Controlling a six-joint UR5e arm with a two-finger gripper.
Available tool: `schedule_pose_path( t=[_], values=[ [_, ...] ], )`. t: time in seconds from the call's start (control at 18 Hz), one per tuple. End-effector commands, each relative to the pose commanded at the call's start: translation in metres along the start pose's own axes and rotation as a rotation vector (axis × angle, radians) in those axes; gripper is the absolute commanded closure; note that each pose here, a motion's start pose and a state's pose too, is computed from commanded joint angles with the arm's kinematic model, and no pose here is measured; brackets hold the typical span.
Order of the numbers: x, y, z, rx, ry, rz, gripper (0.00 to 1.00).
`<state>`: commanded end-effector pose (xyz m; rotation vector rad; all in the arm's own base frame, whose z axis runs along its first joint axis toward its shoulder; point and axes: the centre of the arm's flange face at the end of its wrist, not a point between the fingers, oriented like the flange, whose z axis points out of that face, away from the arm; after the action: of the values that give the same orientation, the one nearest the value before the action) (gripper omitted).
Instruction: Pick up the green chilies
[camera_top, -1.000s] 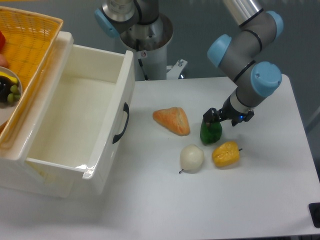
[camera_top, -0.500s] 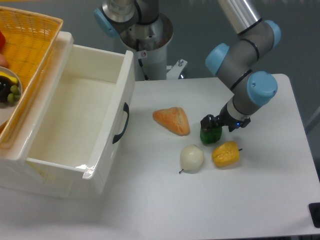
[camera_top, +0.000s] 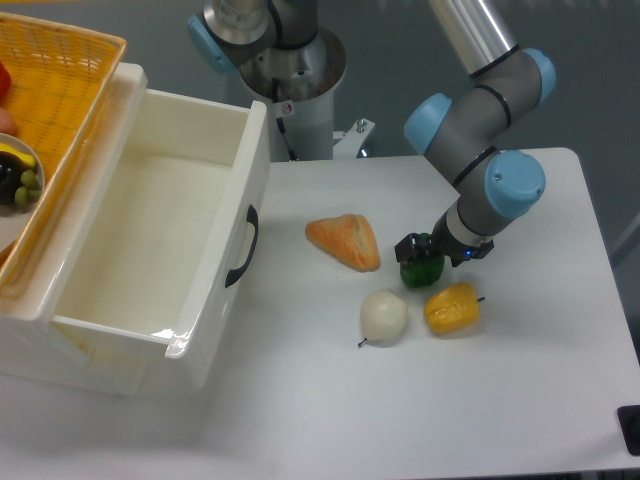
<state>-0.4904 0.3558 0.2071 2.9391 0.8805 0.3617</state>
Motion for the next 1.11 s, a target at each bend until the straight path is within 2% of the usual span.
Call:
schedule_pose_path(
  t=[0.11, 0.22, 0.33, 0.39, 0.61, 0.83, 0.89, 0.94, 1.11],
  values=[
    [0.0, 0.0, -0.001, 0.002, -0.002, 0.0, 0.33],
    [0.001, 0.001, -0.003, 0.003, -0.004, 0.0, 0.53],
    [0.001, 0.001, -0.004, 0.004, -0.005, 0.002, 0.67],
    [0.001, 0.001, -0.006, 0.005, -0.011, 0.006, 0.7],
    [0.002, -0.001, -0.027, 0.009, -0.07, 0.021, 0.7],
    [0.022, -0.008, -0.072, 0.062, -0.123, 0.075, 0.7],
    [0.032, -0.009, -0.08, 0.07, -0.137, 0.114, 0.7],
    [0.05, -0.01, -0.091, 0.08, -0.162, 0.191, 0.7],
    [0.073, -0.013, -0.105, 0.083, -0.197, 0.299, 0.7]
  ],
)
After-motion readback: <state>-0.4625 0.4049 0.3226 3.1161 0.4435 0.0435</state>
